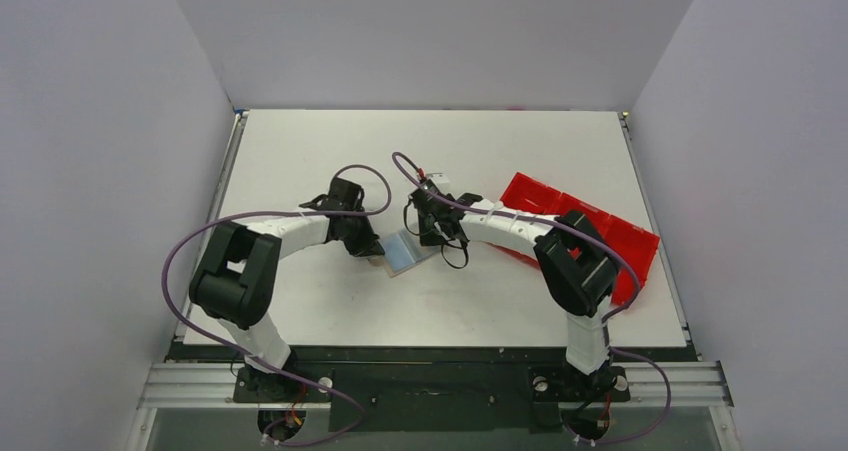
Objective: Take the credit cards out of the card holder
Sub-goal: Remove the credit card from the card holder.
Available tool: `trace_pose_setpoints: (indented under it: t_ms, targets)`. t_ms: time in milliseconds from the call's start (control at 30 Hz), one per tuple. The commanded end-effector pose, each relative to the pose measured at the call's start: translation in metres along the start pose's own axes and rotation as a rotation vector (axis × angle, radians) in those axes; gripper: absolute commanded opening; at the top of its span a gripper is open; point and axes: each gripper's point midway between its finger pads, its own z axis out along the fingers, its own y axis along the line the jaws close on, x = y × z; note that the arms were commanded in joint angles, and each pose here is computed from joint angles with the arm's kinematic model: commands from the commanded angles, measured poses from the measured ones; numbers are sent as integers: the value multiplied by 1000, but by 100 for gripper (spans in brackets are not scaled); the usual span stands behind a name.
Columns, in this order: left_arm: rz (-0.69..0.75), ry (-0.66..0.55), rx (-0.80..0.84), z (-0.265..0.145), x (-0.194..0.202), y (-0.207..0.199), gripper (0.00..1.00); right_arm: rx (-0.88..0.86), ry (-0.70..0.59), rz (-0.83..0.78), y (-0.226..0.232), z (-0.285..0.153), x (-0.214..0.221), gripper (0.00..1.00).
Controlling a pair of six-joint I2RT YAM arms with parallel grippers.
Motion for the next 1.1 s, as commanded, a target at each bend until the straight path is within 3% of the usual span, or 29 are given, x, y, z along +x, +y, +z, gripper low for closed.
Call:
trace_pose_setpoints:
  t_ms: [0, 1067]
  targets:
    - [5, -29, -32, 9, -10, 3, 2, -34, -46, -1, 16, 2, -15, 0]
    - [-1, -15, -49, 12, -6, 10, 0, 4, -138, 61, 2, -11, -26, 0]
